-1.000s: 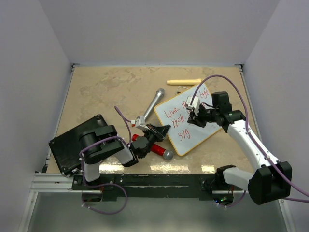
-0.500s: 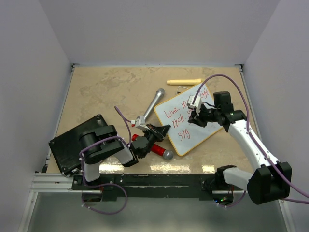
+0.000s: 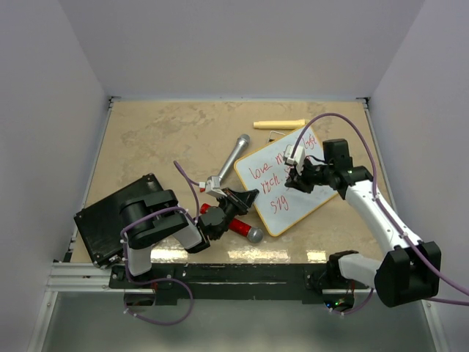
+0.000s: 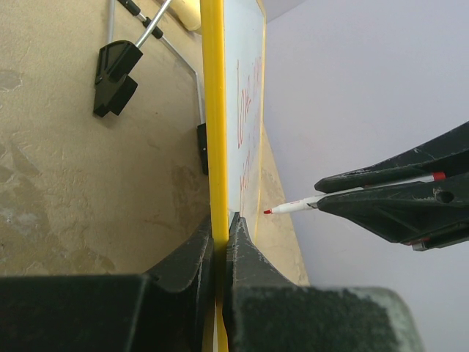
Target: Write a sentence on the whiteboard
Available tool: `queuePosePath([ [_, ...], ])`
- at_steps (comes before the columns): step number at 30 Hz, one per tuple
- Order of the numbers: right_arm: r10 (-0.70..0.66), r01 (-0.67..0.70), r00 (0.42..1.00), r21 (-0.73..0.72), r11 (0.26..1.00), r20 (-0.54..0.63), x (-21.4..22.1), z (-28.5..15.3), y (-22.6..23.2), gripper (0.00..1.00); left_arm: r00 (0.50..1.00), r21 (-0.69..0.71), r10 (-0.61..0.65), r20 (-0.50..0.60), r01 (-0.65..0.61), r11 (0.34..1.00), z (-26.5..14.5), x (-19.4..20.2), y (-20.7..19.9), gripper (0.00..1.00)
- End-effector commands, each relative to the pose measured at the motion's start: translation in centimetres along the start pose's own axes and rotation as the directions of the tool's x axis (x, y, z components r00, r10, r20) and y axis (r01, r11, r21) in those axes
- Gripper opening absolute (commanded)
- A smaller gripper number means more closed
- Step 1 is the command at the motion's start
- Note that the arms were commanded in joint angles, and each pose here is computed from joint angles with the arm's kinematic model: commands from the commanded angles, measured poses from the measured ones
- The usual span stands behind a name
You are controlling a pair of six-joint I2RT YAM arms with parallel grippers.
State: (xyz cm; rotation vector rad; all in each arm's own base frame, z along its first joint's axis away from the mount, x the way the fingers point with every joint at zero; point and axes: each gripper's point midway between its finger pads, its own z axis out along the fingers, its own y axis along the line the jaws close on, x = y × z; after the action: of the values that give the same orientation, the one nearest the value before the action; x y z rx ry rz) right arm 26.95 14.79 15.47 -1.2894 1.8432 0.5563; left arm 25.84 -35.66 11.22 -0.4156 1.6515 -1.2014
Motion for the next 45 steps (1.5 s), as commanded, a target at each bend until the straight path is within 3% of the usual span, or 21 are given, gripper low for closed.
queuePosePath([
  [1,-0.01,0.009,1.0,0.014,1.0,0.011,-0.3,0.1,-0.5,0.0,0.996,0.098,0.035,0.082,-0.043,0.994,-0.2,-1.9,-1.8,0.0],
  [15,-0.004,0.004,1.0,0.061,0.998,0.007,-0.3,1.6,-1.0,0.0,0.996,0.104,0.034,0.081,-0.043,0.994,0.2,-1.8,-2.1,0.0],
  [34,-0.039,0.025,0.993,-0.123,0.992,-0.112,2.8,1.4,2.4,0.0,0.996,0.1,0.037,0.078,-0.045,0.994,0.1,-1.8,-2.0,0.0],
  [45,-0.007,0.007,1.0,0.015,1.0,-0.031,0.0,1.4,-0.4,0.0,0.996,0.098,0.039,0.077,-0.047,0.994,0.0,-1.8,-1.8,0.0],
])
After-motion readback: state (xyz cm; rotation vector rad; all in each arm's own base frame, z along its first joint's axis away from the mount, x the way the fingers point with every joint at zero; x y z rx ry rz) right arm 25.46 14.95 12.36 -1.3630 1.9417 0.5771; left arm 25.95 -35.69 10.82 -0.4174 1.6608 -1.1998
